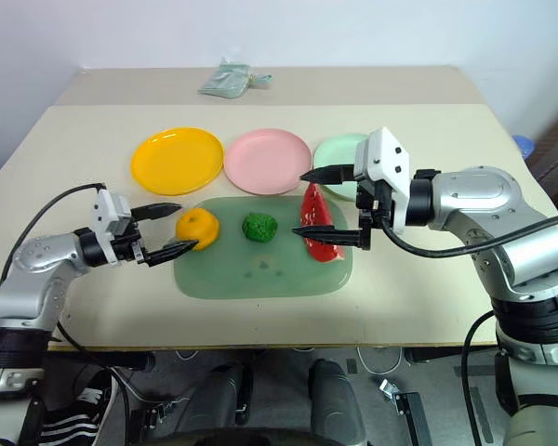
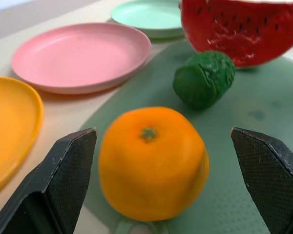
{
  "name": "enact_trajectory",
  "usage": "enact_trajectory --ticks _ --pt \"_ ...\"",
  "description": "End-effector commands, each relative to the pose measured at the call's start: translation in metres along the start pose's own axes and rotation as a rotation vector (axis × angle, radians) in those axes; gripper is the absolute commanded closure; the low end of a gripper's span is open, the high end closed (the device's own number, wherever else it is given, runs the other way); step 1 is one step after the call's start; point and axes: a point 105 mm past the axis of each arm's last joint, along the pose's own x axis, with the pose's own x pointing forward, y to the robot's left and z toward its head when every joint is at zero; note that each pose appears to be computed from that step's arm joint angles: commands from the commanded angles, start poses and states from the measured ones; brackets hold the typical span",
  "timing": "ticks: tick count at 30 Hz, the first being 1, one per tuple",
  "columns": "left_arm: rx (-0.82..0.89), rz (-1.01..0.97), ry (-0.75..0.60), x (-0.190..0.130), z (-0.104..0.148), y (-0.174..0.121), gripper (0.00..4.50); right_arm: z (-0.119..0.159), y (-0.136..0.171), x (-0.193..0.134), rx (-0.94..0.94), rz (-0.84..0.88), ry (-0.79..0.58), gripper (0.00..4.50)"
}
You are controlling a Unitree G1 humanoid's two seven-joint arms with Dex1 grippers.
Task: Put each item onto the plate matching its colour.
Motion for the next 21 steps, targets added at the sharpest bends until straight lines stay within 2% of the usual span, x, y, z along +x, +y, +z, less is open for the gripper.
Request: enact_trajectory --ticks 1,5,9,11,13,19,21 --pt "0.063 0.056 -0.01 0.01 0.002 0.01 0.0 0.013 0.0 -0.002 -0.045 -0.021 -0.047 0.35" --pt "0.045 0.066 -0.006 0.025 -0.007 0.009 0.0 0.012 -0.002 -0.002 -0.062 -0.039 -0.049 0.35" --pt "0.03 0.038 -0.006 0.029 -0.011 0.002 1.11 0.011 -0.004 -0.002 -0.066 -0.049 -0.047 0.29" --pt "0.042 0.073 -0.016 0.027 -0.01 0.007 1.15 0.01 -0.004 -0.003 -0.077 -0.055 -0.042 0.29" --pt "0.03 0.142 -0.067 0.023 -0.001 0.02 1.15 0.01 -0.007 -0.002 -0.081 -0.073 -0.049 0.29" --pt "0.016 0.577 -0.268 0.007 0.053 0.093 1.15 0.009 -0.024 0.005 -0.101 -0.161 -0.067 0.29" --pt "0.03 0.672 -0.291 0.004 0.064 0.11 1.15 0.013 -0.041 0.009 -0.114 -0.261 -0.105 0.29"
